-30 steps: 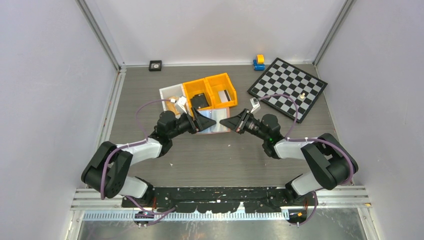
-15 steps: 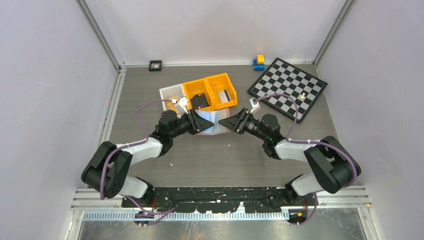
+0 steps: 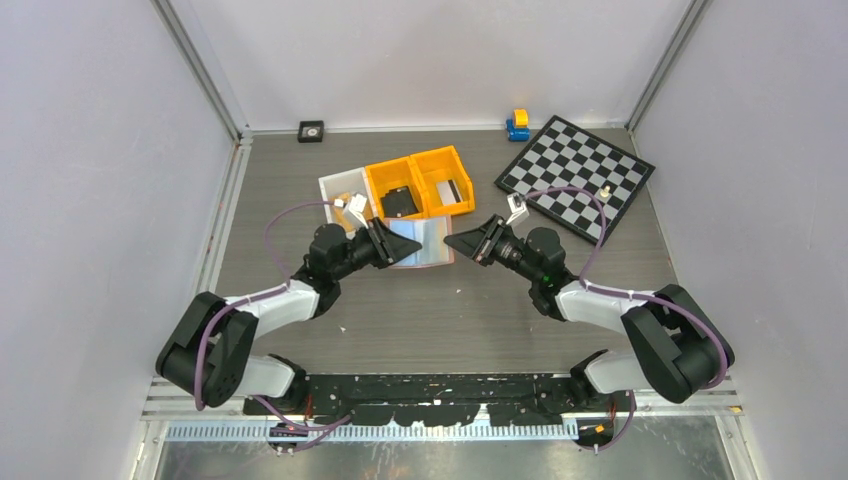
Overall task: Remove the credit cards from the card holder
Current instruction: Remove the credit card from the card holder.
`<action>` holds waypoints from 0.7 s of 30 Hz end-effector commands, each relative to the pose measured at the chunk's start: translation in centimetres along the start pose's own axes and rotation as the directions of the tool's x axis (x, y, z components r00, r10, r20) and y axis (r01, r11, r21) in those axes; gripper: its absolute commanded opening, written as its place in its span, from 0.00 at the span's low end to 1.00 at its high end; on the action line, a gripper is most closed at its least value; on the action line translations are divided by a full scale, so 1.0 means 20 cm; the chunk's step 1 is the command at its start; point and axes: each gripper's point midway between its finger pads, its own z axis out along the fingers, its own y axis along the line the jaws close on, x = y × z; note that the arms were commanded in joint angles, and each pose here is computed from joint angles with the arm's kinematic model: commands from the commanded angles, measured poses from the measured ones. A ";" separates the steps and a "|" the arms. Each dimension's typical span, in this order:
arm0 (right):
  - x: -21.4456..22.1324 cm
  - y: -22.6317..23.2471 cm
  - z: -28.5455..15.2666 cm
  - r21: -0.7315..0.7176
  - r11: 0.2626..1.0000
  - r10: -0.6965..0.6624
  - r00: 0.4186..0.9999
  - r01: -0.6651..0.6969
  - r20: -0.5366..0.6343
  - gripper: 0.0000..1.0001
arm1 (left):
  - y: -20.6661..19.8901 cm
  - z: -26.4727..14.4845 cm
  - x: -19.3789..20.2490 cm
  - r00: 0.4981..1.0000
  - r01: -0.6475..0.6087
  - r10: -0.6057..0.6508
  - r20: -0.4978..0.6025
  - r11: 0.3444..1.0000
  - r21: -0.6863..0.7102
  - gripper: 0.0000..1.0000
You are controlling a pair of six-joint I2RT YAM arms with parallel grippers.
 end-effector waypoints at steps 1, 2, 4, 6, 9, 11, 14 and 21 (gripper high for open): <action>-0.04 0.04 0.01 -0.009 1.000 -0.029 0.999 0.029 0.020 0.22 | -0.12 -0.01 -0.08 0.998 -0.037 0.031 0.060 0.995 0.094 0.26; -0.04 0.04 0.02 -0.010 1.000 -0.028 0.999 0.028 0.016 0.24 | -0.13 -0.01 -0.08 0.998 -0.037 0.031 0.055 0.994 0.106 0.25; -0.03 0.03 0.02 -0.002 1.000 -0.024 1.000 0.024 0.009 0.25 | -0.14 -0.01 -0.08 0.998 -0.032 0.027 0.050 0.992 0.120 0.25; -0.03 0.00 0.03 0.028 0.999 -0.020 1.000 0.020 -0.001 0.19 | -0.15 -0.01 -0.07 0.999 -0.026 0.020 0.045 0.991 0.134 0.25; -0.02 -0.03 0.04 0.055 0.998 -0.020 1.000 0.021 -0.019 0.17 | -0.18 -0.01 -0.07 0.999 -0.025 0.019 0.038 0.986 0.162 0.25; -0.01 -0.03 0.05 0.055 0.998 -0.012 1.000 0.014 -0.027 0.16 | -0.19 0.00 -0.07 0.999 -0.022 0.016 0.032 0.984 0.178 0.25; -0.02 0.03 0.04 -0.012 1.000 -0.017 1.000 0.017 -0.023 0.08 | -0.18 0.00 -0.06 0.999 -0.015 0.009 0.033 0.984 0.176 0.23; -0.03 0.13 0.01 -0.082 0.996 -0.044 0.999 0.043 -0.008 0.04 | -0.06 0.02 -0.04 1.000 -0.004 0.004 0.002 0.999 0.036 0.53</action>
